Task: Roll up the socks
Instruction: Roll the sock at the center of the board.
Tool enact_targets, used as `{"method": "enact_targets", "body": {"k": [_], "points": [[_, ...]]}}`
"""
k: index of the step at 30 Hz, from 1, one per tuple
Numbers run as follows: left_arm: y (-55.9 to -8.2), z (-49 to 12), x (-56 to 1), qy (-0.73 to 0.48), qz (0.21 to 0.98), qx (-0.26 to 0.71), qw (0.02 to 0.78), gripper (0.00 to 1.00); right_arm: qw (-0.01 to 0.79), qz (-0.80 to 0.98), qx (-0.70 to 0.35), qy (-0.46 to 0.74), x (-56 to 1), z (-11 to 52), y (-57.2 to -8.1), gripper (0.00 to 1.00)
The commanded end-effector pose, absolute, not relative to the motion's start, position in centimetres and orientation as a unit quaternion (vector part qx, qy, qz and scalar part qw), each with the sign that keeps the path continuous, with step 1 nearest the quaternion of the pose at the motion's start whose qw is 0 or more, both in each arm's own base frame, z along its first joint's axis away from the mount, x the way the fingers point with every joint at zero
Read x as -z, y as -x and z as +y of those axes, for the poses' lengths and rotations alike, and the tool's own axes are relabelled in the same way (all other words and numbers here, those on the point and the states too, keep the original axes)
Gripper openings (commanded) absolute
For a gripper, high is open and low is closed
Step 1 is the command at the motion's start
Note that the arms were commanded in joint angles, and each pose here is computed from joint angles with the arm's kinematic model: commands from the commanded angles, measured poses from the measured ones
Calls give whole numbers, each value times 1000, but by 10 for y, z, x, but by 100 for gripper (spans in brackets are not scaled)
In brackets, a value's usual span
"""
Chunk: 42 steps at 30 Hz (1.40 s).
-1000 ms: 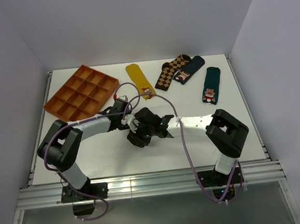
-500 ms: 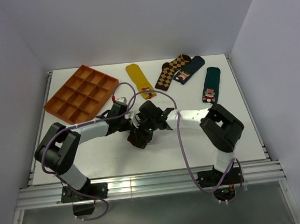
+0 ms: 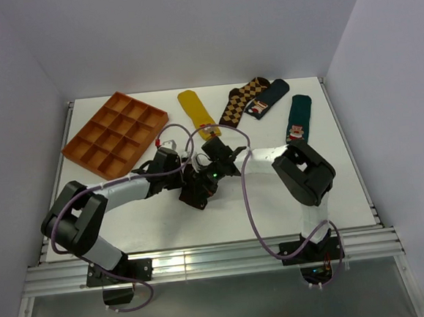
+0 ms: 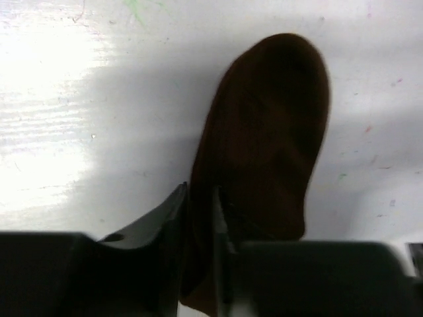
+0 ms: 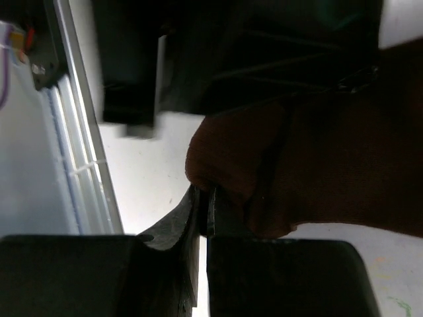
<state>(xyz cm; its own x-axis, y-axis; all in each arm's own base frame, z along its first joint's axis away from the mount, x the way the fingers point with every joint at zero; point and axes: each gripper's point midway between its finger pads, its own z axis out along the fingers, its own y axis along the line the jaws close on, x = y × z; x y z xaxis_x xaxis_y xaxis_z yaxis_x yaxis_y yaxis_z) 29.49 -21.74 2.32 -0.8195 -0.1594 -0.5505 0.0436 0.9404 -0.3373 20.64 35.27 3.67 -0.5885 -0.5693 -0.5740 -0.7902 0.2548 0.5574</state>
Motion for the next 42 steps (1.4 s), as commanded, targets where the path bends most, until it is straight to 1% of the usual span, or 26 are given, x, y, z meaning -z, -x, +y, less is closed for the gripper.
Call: {"method": "enact_targets", "body": {"k": [1, 2, 6, 9, 11, 12, 14, 15, 16, 17, 20, 21, 27, 32, 38, 42], "points": [[-306, -221, -56, 40, 920, 181, 344, 29, 106, 807, -423, 398, -23, 350, -213, 1], [-307, -220, -64, 48, 917, 183, 352, 32, 104, 809, -422, 396, -20, 349, -212, 1], [-312, -203, -89, 108, 903, 169, 380, 57, 107, 814, -425, 382, -21, 351, -213, 1], [-308, -183, -108, 170, 890, 155, 393, 69, 107, 819, -423, 374, -20, 351, -215, 1], [-300, -176, -120, 210, 877, 171, 397, 70, 101, 822, -425, 365, -20, 353, -217, 1], [-291, -172, -111, 222, 878, 173, 387, 71, 98, 824, -426, 361, -19, 354, -217, 1], [-279, -176, -117, 249, 865, 218, 377, 72, 92, 828, -431, 347, -20, 357, -219, 1], [-273, -178, -113, 258, 863, 232, 367, 72, 97, 827, -434, 345, -19, 359, -221, 1], [-260, -176, -95, 270, 865, 240, 348, 72, 93, 831, -437, 332, -20, 360, -221, 1], [-256, -184, -100, 269, 857, 276, 342, 72, 93, 833, -438, 325, -19, 361, -221, 1], [-238, -188, -80, 282, 853, 304, 316, 72, 95, 840, -445, 296, -19, 364, -224, 1], [-235, -189, -75, 283, 852, 309, 314, 71, 107, 840, -446, 289, -20, 367, -228, 2], [-239, -192, -69, 288, 846, 313, 320, 72, 117, 845, -471, 225, -25, 373, -231, 3], [-242, -194, -58, 299, 849, 306, 310, 71, 107, 842, -497, 178, -25, 379, -227, 4], [-245, -197, -46, 309, 851, 301, 299, 68, 115, 840, -503, 166, -26, 380, -230, 5], [-244, -201, -38, 309, 855, 303, 287, 63, 123, 841, -501, 162, -27, 380, -232, 6]]}}
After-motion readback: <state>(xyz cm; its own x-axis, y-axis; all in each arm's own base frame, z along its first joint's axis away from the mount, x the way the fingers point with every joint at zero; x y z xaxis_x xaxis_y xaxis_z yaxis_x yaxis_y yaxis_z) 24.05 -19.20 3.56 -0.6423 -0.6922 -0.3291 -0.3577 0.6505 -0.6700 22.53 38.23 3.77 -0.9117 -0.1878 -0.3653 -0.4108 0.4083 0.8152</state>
